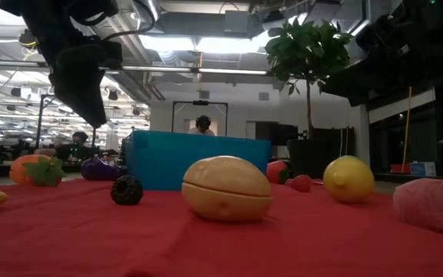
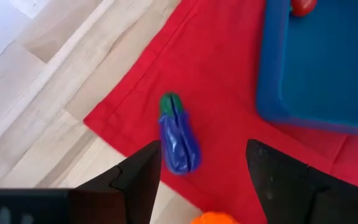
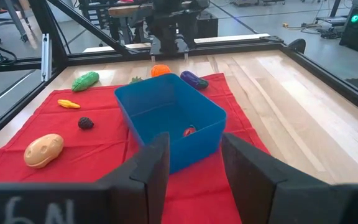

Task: Pick and placing Produce into tupperware
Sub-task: Put the eggplant into the blue bin

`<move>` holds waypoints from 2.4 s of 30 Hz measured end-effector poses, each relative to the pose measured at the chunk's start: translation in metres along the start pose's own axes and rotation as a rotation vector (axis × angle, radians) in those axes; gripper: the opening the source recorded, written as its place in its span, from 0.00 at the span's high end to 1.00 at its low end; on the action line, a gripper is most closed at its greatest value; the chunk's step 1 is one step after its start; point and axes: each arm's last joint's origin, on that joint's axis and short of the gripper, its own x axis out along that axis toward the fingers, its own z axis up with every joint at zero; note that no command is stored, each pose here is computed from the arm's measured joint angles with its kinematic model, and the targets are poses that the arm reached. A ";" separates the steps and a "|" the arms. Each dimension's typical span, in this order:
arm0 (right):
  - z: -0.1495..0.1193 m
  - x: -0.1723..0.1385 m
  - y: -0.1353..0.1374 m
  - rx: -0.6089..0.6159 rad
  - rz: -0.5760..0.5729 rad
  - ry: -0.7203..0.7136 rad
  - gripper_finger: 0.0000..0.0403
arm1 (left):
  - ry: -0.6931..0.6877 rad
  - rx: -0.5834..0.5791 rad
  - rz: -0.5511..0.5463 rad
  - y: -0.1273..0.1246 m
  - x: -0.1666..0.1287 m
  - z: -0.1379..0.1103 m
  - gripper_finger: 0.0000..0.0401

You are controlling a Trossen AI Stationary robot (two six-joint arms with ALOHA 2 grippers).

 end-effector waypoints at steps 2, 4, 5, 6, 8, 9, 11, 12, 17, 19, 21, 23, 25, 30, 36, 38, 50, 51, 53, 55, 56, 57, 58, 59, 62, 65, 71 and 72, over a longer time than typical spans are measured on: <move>0.000 0.000 0.000 0.000 0.000 0.000 0.63 | 0.004 0.001 0.002 -0.002 0.004 0.001 0.44; 0.000 0.000 0.000 0.000 0.000 0.000 0.63 | 0.019 0.006 0.006 -0.003 0.009 0.002 0.44; 0.000 0.000 0.000 -0.001 0.000 0.001 0.63 | 0.040 0.005 0.010 -0.003 0.012 0.001 0.44; 0.000 0.000 0.000 -0.001 0.000 0.001 0.63 | 0.057 0.002 0.011 -0.003 0.015 0.002 0.44; 0.000 0.000 0.000 0.000 0.000 0.002 0.63 | 0.083 -0.007 0.010 -0.002 0.019 0.003 0.44; 0.000 0.000 0.000 0.000 0.000 0.002 0.63 | 0.098 -0.010 0.013 -0.001 0.022 0.003 0.44; 0.000 0.000 0.000 0.000 0.000 0.002 0.63 | 0.119 -0.016 0.015 0.002 0.026 0.004 0.44; 0.000 0.000 0.000 0.000 0.000 0.002 0.63 | 0.130 -0.022 0.018 0.003 0.028 0.005 0.44; 0.000 0.000 0.000 0.000 0.000 0.002 0.63 | 0.172 -0.047 0.011 0.006 0.037 0.007 0.44; 0.000 0.000 0.000 0.000 0.000 0.002 0.63 | 0.173 -0.034 0.008 0.006 0.040 0.009 0.44; 0.000 0.000 0.000 -0.001 0.000 0.002 0.63 | 0.172 -0.013 0.007 0.006 0.044 0.010 0.44; 0.000 0.000 0.000 0.000 0.000 0.003 0.63 | 0.182 -0.009 -0.008 0.005 0.047 0.011 0.44; 0.000 0.000 0.000 -0.001 0.000 0.003 0.63 | 0.195 0.002 -0.005 0.005 0.050 0.011 0.44; -0.001 0.000 0.000 -0.002 -0.001 0.008 0.63 | 0.237 0.010 0.023 0.006 0.060 0.008 0.44; -0.001 0.000 0.000 -0.002 -0.001 0.008 0.63 | 0.299 0.024 0.059 0.005 0.073 0.003 0.44; -0.001 0.000 0.000 -0.002 0.000 0.008 0.63 | 0.311 0.026 0.066 0.004 0.080 0.002 0.44; -0.001 0.000 0.000 -0.002 0.000 0.009 0.63 | 0.303 -0.006 0.073 0.001 0.088 0.003 0.44; -0.001 0.000 0.000 -0.002 -0.001 0.009 0.63 | 0.300 -0.007 0.071 0.001 0.088 0.003 0.44; -0.001 0.000 0.000 -0.002 -0.001 0.009 0.63 | 0.296 -0.008 0.068 0.002 0.086 0.003 0.45; -0.001 0.000 0.000 -0.002 -0.001 0.009 0.63 | 0.299 -0.007 0.070 0.002 0.086 0.003 0.46; -0.001 0.000 0.000 -0.002 -0.001 0.009 0.63 | 0.300 -0.007 0.071 0.002 0.086 0.003 0.46; -0.001 0.000 0.000 -0.002 0.000 0.009 0.63 | 0.307 -0.006 0.075 0.002 0.085 0.002 0.47; -0.001 0.000 0.000 -0.002 -0.001 0.009 0.63 | 0.313 -0.004 0.079 0.003 0.085 0.001 0.48; -0.001 0.000 0.000 -0.002 -0.001 0.009 0.63 | 0.317 -0.004 0.082 0.003 0.085 0.001 0.50; -0.001 0.000 0.000 -0.002 -0.001 0.009 0.63 | 0.323 -0.003 0.085 0.003 0.084 0.001 0.55; -0.001 0.000 0.000 -0.002 0.000 0.009 0.63 | 0.323 0.000 0.084 0.003 0.084 0.001 0.61; -0.001 0.000 0.000 -0.002 -0.001 0.009 0.63 | 0.323 0.000 0.085 0.003 0.084 0.001 0.66; -0.001 0.000 0.000 -0.002 -0.001 0.010 0.63 | 0.323 0.000 0.085 0.003 0.084 0.001 0.65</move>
